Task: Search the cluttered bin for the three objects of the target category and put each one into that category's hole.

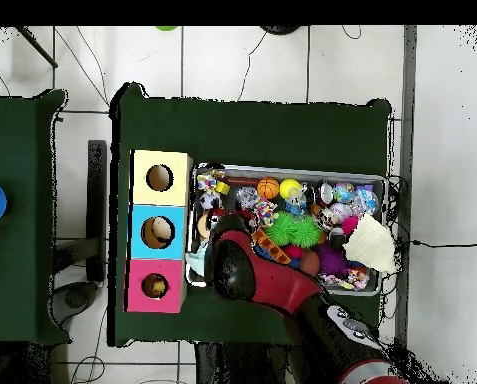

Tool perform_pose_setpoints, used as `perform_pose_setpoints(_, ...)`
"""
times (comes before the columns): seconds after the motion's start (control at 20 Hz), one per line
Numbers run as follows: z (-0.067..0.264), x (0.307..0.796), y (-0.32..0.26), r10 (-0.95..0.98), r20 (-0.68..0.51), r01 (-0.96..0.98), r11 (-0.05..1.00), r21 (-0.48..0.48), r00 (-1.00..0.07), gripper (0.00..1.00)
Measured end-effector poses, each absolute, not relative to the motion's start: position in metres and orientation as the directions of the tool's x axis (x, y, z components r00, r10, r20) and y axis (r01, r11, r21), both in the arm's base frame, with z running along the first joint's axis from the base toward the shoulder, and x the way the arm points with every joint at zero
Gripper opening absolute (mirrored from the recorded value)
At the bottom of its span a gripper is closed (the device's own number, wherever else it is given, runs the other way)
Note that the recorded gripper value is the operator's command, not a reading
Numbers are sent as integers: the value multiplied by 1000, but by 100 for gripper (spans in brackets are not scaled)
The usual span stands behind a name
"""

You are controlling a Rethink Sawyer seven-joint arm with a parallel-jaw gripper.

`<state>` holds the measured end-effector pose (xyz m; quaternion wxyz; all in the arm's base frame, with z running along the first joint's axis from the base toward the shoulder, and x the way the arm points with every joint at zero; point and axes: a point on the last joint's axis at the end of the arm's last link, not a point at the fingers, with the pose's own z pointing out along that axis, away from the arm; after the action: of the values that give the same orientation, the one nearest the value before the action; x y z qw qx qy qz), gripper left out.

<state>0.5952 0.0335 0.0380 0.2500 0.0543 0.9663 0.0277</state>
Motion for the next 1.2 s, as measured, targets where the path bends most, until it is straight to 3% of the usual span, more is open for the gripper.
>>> perform_pose_setpoints(1.2, 53, 680, 20, 231, -527, 210, 973, 101, -818, 100)
